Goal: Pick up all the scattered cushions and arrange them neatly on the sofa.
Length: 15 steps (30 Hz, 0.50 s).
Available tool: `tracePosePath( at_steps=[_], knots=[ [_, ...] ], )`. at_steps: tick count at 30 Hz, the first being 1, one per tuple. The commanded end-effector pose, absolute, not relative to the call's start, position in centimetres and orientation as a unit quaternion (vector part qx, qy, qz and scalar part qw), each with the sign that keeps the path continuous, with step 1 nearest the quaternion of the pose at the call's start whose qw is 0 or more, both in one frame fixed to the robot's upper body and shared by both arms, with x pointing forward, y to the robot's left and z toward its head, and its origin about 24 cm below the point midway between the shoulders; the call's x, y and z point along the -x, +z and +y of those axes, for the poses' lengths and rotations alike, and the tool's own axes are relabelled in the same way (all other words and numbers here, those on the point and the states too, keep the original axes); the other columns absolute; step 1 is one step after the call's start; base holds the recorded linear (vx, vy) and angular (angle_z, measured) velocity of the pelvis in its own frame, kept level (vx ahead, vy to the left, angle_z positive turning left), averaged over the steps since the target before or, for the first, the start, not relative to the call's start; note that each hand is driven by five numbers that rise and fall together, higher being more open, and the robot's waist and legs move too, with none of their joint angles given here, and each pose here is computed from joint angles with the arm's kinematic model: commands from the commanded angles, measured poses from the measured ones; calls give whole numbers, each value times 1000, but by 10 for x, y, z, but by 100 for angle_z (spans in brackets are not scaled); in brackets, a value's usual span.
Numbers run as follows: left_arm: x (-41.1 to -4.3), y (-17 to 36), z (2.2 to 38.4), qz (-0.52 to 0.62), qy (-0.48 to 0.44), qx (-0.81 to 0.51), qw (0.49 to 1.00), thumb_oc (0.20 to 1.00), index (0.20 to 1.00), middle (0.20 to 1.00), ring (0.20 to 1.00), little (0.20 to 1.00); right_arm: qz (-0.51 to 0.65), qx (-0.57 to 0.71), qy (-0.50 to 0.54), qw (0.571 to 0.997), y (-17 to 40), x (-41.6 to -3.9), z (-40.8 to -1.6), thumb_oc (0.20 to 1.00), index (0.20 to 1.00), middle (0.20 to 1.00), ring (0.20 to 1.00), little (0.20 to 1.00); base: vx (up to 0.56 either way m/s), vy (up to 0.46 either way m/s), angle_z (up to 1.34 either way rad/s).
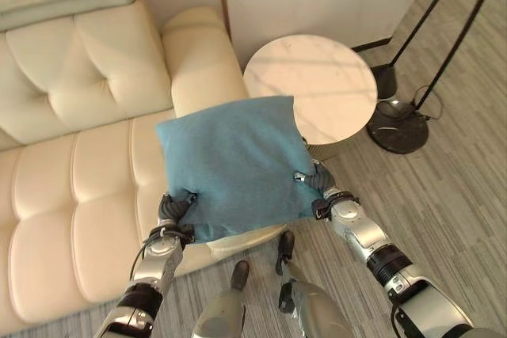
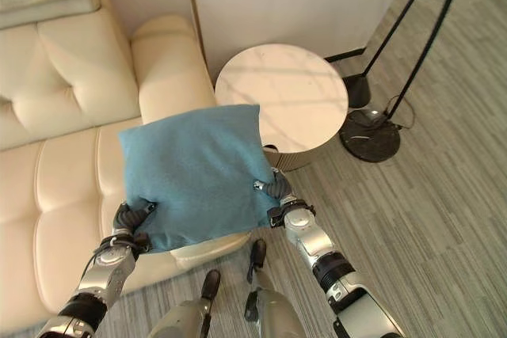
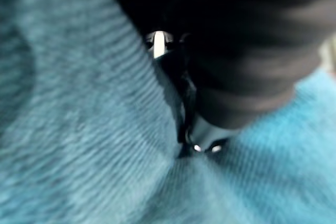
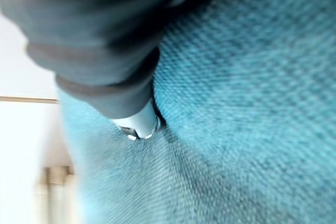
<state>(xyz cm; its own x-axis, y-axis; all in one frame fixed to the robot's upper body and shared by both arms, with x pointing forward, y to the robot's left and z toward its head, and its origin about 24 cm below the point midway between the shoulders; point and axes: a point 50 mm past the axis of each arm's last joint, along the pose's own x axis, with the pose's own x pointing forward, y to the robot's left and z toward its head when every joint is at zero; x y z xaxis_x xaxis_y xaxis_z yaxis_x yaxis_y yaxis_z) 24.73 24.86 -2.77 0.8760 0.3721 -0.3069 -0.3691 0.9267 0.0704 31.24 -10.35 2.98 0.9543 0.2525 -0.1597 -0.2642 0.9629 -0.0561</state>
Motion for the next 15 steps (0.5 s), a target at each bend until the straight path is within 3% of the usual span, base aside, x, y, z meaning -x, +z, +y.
tracePosePath(
  at_steps=[1, 7, 10, 15],
  knots=[
    [-261, 4, 239, 62, 163, 24, 984, 200, 200, 200, 200, 200, -8, -52, 184, 982, 59, -305, -78, 200, 200, 200, 200, 200, 22, 71, -49],
    [-233, 14, 255, 35, 171, 21, 984, 200, 200, 200, 200, 200, -44, -72, 216, 973, 66, -280, -84, 200, 200, 200, 200, 200, -55, 112, -55],
    [-236, 27, 251, 9, 148, 9, 989, 200, 200, 200, 200, 200, -69, -82, 214, 971, 73, -271, -92, 200, 200, 200, 200, 200, -200, 40, -72],
    [-243, 41, 236, -20, 108, 16, 994, 200, 200, 200, 200, 200, -88, -55, 173, 979, 75, -266, -117, 200, 200, 200, 200, 200, -177, -44, 37]
  ],
)
